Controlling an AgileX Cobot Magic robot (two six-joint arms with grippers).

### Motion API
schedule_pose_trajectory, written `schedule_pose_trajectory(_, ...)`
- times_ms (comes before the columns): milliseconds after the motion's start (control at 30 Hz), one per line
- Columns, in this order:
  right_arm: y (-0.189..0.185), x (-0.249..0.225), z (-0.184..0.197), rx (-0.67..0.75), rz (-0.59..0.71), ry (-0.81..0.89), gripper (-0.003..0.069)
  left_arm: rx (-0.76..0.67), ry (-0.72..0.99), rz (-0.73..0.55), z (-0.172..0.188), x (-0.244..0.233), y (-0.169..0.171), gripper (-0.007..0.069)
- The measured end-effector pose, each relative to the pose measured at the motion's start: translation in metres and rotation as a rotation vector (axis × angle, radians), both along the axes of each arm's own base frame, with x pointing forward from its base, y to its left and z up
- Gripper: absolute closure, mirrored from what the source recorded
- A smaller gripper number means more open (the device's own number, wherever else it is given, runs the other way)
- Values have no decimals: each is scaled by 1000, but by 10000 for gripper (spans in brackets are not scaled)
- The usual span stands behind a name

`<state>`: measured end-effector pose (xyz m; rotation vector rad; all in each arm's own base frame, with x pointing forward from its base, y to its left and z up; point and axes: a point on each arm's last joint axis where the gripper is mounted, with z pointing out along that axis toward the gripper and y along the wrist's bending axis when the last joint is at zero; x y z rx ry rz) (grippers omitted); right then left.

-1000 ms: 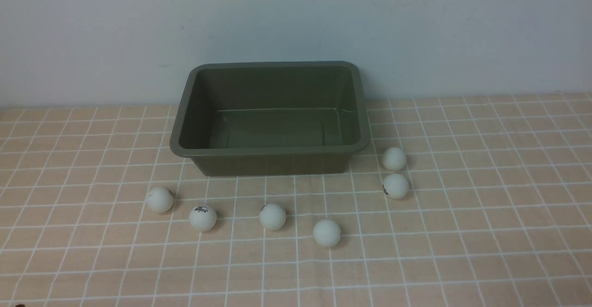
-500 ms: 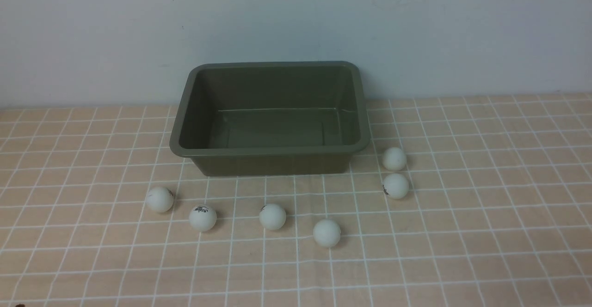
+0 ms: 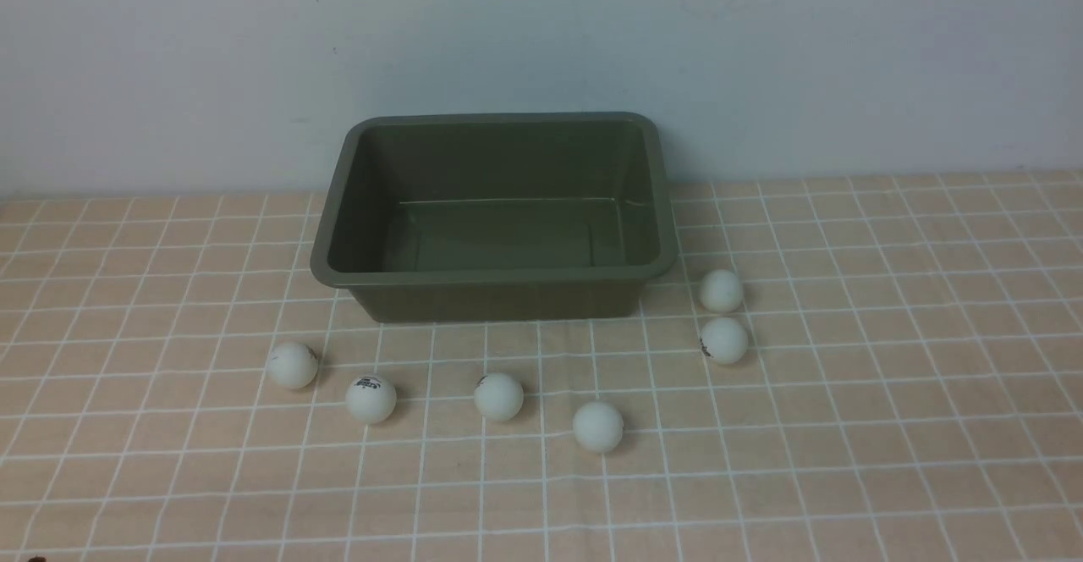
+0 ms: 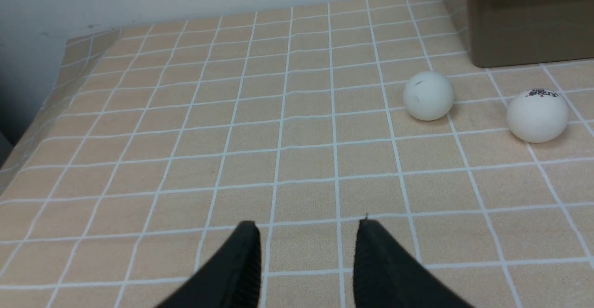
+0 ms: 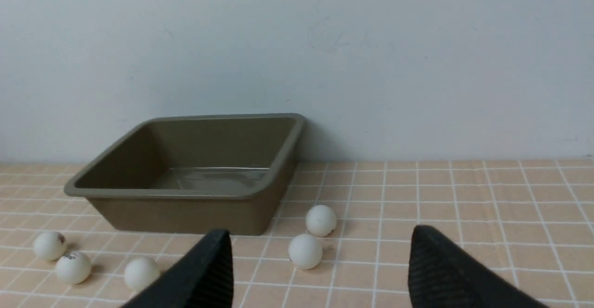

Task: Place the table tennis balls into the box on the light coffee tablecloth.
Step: 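Reach for and grasp a ping pong ball on the table beside the basket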

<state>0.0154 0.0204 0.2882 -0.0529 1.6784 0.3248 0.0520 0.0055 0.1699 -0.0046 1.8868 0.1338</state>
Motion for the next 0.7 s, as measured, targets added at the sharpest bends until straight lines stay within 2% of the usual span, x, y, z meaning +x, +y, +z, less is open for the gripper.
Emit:
schedule_pose_trajectory(300, 4, -1, 1, 66, 36, 5, 196, 0, 0, 0, 0, 0, 0, 401)
schedule_pose_trajectory(633, 4, -1, 1, 71, 39, 5, 196, 0, -1, 0, 0, 0, 0, 401)
schedule_pose_trajectory(700, 4, -1, 1, 72, 39, 5, 196, -46, -22, 1, 2, 1, -1, 401)
